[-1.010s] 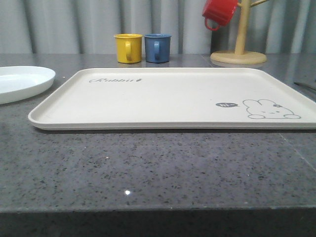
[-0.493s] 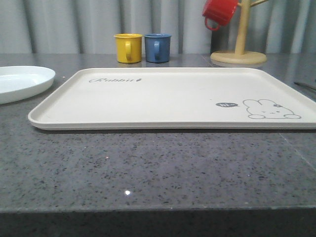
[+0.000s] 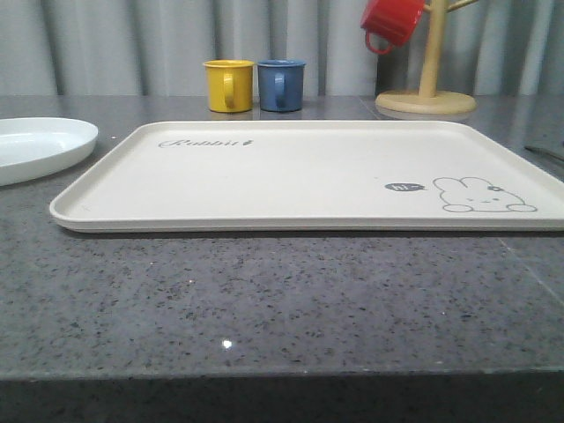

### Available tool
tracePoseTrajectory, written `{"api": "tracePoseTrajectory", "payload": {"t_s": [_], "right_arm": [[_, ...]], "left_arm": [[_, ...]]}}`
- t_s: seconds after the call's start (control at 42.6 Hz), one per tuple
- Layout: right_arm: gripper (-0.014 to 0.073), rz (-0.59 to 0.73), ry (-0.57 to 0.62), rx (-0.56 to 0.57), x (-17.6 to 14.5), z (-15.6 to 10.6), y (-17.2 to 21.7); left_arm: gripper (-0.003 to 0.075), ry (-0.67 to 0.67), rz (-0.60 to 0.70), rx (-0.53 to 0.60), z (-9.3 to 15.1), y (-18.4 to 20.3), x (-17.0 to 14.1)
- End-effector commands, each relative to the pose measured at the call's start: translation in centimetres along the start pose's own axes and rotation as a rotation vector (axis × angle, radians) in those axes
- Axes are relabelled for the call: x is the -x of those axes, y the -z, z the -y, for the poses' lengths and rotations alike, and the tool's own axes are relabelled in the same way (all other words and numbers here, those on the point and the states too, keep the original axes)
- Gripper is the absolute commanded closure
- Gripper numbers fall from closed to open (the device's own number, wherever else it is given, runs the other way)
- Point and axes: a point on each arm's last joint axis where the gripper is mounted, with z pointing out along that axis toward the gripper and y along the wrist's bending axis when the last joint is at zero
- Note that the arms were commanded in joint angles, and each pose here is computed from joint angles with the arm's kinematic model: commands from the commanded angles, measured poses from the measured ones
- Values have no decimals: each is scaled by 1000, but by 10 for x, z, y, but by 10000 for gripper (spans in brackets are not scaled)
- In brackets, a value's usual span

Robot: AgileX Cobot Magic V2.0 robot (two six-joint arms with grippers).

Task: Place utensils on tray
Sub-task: 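Grasp the white plate's rim with the left gripper and lift, then carry the plate over the tray and lower it onto the tray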

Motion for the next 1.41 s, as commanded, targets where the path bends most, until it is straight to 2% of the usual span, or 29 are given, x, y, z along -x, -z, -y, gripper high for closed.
{"api": "tracePoseTrajectory", "payload": {"t_s": [0.0,0.47,0.728,0.939,1.104,1.386], "right_arm": [[138,87,17,-6,15,0,4],[138,87,17,-6,15,0,4],[138,87,17,-6,15,0,4],[138,86,16,-6,15,0,4],[138,85,16,-6,15,0,4],[138,84,16,-6,14,0,4]], "left_arm": [[416,8,97,-7,4,15,15],[741,-21,69,12,2,14,12],[741,-51,118,-11,12,39,29],[741,-75,123,-108,36,62,42],[741,-146,89,-162,66,56,37],[741,-309,83,-271,139,45,23]]}}
